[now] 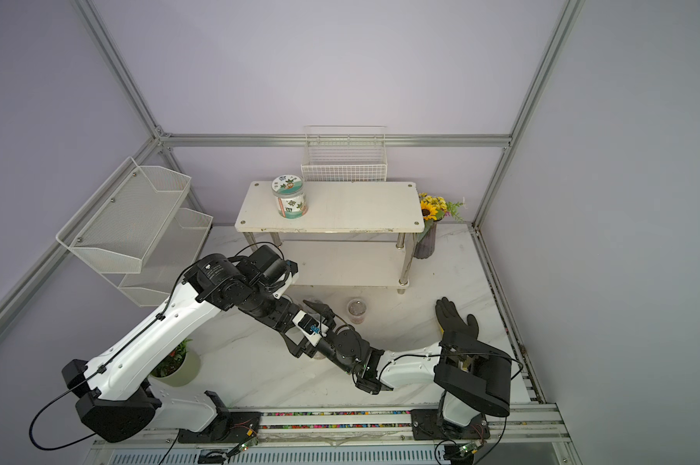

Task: Place the seed container on the shelf
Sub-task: Pick up the seed jar at the center of the board, then place the seed jar on the shelf.

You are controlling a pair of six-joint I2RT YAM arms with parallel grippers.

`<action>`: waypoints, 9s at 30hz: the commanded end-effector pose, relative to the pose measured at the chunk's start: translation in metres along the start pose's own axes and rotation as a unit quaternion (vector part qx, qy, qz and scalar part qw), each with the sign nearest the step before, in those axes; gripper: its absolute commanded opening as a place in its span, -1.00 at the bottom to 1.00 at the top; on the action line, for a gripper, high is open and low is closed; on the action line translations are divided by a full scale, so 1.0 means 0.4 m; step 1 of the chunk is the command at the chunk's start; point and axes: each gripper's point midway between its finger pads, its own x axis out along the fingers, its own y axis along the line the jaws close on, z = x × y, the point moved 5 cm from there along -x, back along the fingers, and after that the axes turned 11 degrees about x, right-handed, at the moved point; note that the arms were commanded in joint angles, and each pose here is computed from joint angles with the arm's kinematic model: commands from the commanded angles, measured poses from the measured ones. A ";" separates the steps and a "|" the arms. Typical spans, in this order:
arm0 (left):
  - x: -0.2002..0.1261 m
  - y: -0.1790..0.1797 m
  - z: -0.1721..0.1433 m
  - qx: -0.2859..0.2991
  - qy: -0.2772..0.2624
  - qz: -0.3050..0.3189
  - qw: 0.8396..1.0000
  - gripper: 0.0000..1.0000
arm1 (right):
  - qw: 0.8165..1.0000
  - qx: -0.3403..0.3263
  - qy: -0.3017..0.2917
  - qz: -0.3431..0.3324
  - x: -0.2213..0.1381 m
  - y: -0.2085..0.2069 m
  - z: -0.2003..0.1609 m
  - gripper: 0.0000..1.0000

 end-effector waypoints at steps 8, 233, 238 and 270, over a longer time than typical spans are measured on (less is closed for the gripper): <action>0.016 -0.032 0.029 0.012 0.001 -0.035 0.999 -0.05 | 0.999 0.001 -0.035 0.032 -0.019 0.021 0.076 0.95; -0.109 0.203 -0.061 -0.152 -0.320 0.129 0.926 0.99 | 0.973 0.038 -0.139 -0.178 0.142 -0.610 0.587 0.02; -0.105 0.203 -0.057 -0.151 -0.319 0.127 0.927 0.99 | 0.973 0.036 -0.138 -0.182 0.150 -0.633 0.571 0.04; -0.095 0.205 -0.055 -0.146 -0.314 0.119 0.931 0.99 | 0.975 0.064 -0.131 -0.168 0.192 -0.662 0.527 0.27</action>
